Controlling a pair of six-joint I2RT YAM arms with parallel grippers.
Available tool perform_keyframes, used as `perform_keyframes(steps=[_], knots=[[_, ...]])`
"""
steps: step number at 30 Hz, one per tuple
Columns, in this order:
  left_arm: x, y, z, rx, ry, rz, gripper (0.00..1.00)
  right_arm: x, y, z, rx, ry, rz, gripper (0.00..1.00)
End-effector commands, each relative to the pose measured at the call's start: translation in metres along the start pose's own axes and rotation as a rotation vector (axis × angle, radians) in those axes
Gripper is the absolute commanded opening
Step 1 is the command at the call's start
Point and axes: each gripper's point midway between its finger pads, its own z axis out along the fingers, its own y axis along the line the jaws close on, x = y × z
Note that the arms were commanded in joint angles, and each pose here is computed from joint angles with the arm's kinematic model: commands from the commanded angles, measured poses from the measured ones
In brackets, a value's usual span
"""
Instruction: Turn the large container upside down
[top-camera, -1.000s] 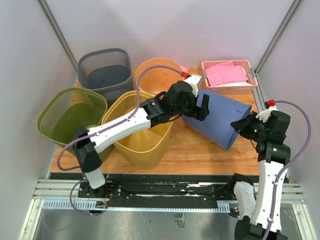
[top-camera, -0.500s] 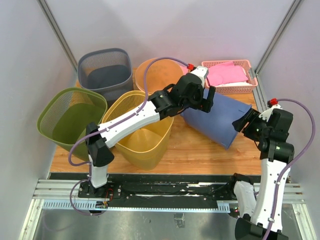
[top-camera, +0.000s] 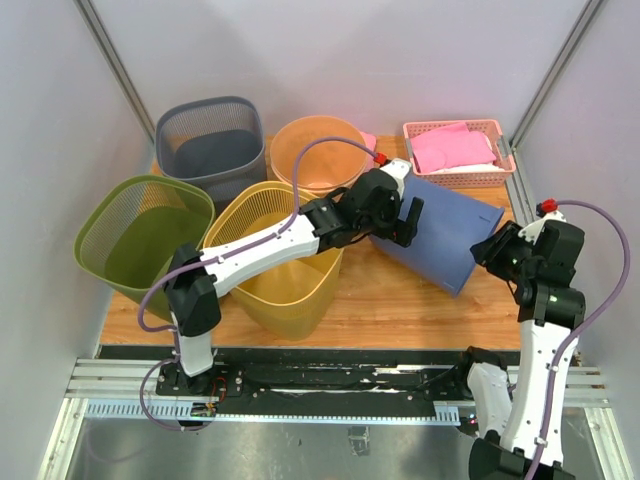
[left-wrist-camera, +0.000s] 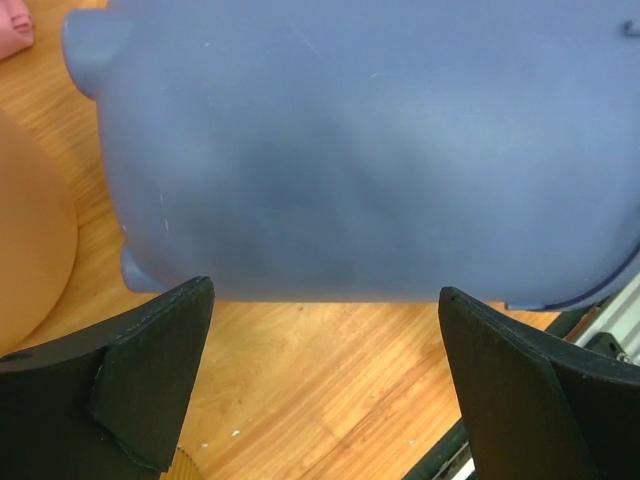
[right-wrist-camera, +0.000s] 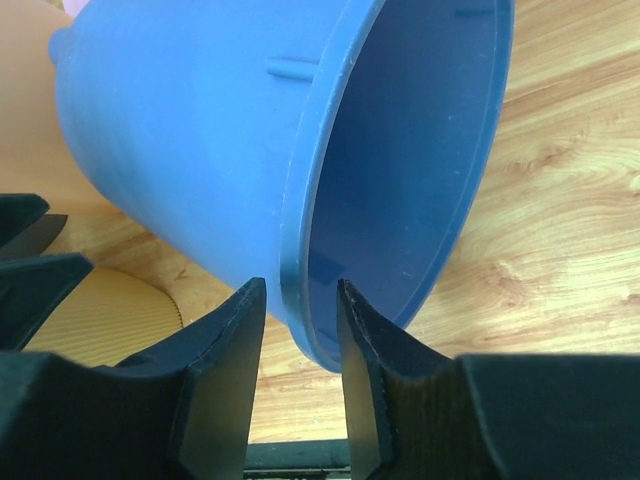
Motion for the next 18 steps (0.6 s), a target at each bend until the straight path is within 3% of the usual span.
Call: perform_keyframes(steps=[1, 7, 13, 18], knots=[[-0.043, -0.011, -0.027, 0.09, -0.141, -0.004, 0.99, -0.005, 0.003, 0.014, -0.037, -0.024, 0.046, 0.34], [-0.049, -0.002, -0.035, 0.085, -0.151, 0.0, 0.99, -0.002, 0.005, 0.027, -0.074, -0.01, 0.067, 0.28], [-0.042, 0.014, -0.032, 0.168, -0.101, -0.093, 0.99, 0.001, 0.007, 0.029, -0.096, -0.007, 0.08, 0.02], [-0.042, 0.015, -0.028, 0.181, -0.08, -0.101, 0.99, 0.003, 0.021, 0.029, -0.188, 0.003, 0.079, 0.0]])
